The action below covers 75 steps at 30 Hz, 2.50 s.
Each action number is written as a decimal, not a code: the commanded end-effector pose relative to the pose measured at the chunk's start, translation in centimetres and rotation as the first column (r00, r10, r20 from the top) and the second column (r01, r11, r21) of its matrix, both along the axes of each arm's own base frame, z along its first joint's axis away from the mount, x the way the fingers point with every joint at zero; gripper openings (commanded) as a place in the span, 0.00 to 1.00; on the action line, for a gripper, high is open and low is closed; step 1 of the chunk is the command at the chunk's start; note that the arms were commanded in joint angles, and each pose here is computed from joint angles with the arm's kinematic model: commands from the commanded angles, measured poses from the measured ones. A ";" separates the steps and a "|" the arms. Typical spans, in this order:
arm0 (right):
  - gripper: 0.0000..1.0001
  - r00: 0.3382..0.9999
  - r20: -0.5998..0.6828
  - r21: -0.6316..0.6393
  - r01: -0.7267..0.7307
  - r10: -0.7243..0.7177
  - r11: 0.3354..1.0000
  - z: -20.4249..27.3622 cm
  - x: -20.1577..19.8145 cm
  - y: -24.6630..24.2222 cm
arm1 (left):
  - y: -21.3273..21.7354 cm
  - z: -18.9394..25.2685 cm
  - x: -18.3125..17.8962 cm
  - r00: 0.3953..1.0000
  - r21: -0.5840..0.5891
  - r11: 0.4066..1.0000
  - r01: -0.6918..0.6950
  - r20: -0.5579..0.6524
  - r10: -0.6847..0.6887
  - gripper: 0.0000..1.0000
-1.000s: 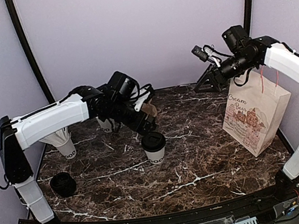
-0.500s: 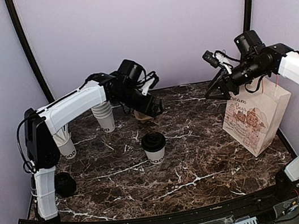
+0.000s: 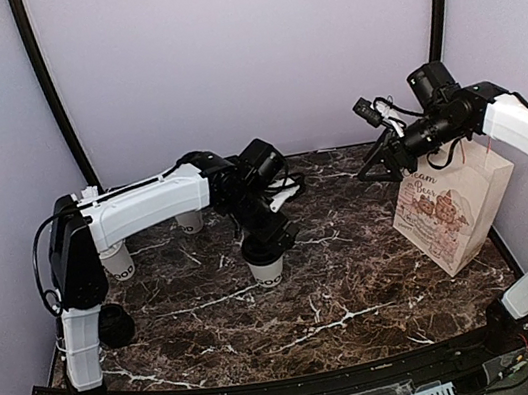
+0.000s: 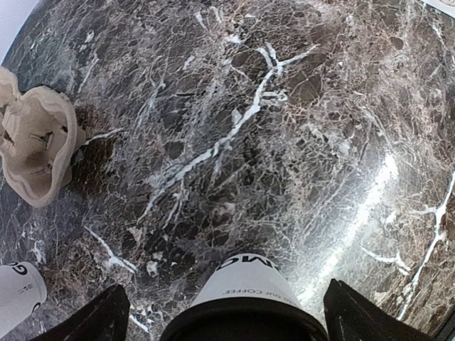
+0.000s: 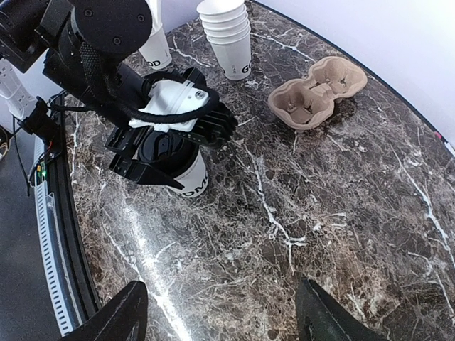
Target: Pack the takeout coffee
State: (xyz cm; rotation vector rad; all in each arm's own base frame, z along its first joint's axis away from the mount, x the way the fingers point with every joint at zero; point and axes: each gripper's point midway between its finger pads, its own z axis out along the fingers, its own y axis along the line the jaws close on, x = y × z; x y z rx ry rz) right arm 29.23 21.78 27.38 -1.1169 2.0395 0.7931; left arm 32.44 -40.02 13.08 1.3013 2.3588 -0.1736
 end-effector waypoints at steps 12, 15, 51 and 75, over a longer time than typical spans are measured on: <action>0.72 1.000 -0.001 0.034 -0.031 0.031 0.999 -0.3 0.2 0.6 | 2.0 -0.1 -2.1 0.993 0.076 0.996 -0.055 -0.102 0.062 0.99; 0.72 0.999 -0.004 0.041 -0.036 0.037 0.999 -0.2 0.1 0.7 | 2.6 -0.2 -2.1 0.990 0.093 0.993 -0.077 -0.112 0.087 0.99; 0.72 0.999 -0.010 0.071 -0.049 0.050 0.996 -0.2 -0.1 1.1 | 24.3 -0.1 -0.5 0.799 0.235 0.792 -0.564 -0.086 0.595 0.89; 0.51 0.996 -0.087 -0.141 -0.018 0.006 0.990 -7.1 8.2 10.9 | 20.8 14.6 1.7 0.824 -0.290 0.802 -0.523 0.068 0.562 0.93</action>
